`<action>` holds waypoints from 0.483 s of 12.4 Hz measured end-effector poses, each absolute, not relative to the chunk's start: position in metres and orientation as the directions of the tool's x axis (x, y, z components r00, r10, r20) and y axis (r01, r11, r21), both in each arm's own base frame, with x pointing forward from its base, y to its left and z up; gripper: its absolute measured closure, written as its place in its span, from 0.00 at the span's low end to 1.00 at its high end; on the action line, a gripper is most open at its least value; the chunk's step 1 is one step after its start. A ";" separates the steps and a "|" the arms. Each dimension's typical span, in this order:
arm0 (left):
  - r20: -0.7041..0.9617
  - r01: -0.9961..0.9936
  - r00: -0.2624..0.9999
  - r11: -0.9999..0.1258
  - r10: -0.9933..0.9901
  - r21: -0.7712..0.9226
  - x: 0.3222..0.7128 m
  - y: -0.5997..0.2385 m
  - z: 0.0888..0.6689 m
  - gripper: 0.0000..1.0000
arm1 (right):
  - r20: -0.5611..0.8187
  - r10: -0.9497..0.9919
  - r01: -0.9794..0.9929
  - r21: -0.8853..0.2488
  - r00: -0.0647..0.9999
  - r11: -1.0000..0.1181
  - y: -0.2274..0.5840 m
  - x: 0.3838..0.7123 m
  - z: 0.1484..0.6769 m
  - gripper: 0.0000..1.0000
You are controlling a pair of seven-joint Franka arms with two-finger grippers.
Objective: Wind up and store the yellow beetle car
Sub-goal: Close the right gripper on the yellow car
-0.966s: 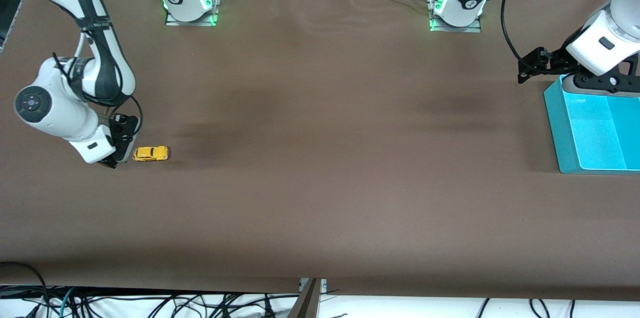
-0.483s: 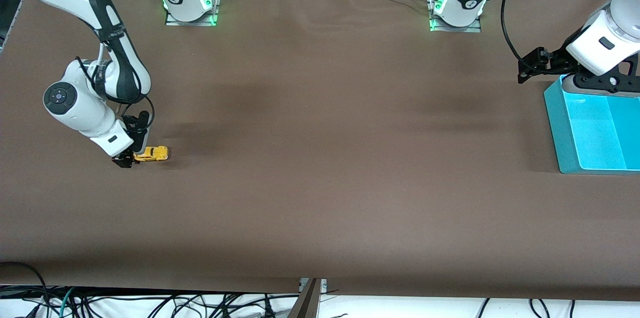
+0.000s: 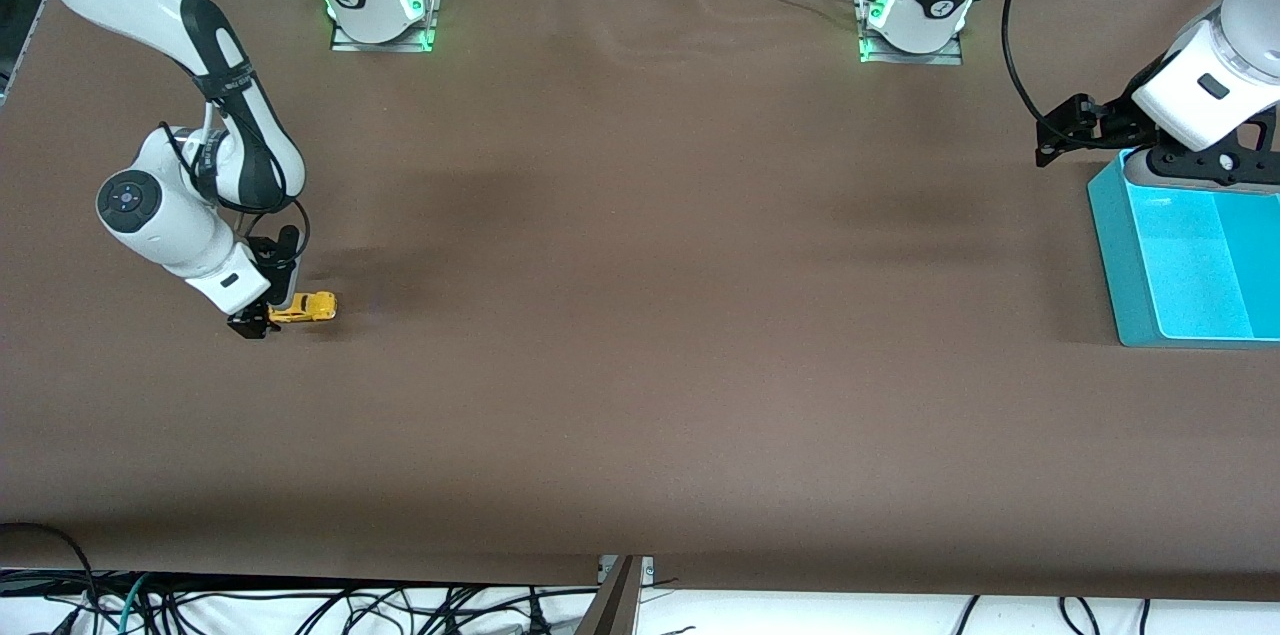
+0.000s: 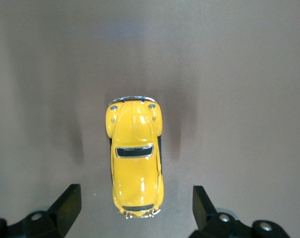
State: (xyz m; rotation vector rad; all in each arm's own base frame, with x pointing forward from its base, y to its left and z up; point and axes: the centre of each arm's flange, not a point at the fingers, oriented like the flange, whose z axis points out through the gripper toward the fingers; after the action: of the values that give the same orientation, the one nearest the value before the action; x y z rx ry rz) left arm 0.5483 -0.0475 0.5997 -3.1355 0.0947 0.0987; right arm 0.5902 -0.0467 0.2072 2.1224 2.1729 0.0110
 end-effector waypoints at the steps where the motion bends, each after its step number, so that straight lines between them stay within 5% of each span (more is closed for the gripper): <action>1: -0.063 -0.060 0.996 -0.998 -0.060 -0.001 0.548 -0.048 0.600 0.00 | -0.069 0.997 0.996 0.080 -0.022 0.028 -0.046 0.590 0.206 0.03; 3: -0.066 -0.060 0.996 -0.998 -0.060 -0.001 0.548 -0.048 0.599 0.00 | -0.069 0.997 0.996 0.083 -0.025 0.031 -0.045 0.591 0.206 0.13; 6: -0.069 -0.060 0.996 -0.998 -0.060 -0.001 0.548 -0.047 0.599 0.00 | -0.068 0.997 0.996 0.083 -0.029 0.034 -0.043 0.591 0.206 0.52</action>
State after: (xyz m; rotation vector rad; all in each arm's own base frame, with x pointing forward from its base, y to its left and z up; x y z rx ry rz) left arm 0.5475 -0.0475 0.5991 -3.1348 0.0947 0.1090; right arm 0.5909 -0.0432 0.2063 2.1122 2.1796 0.0192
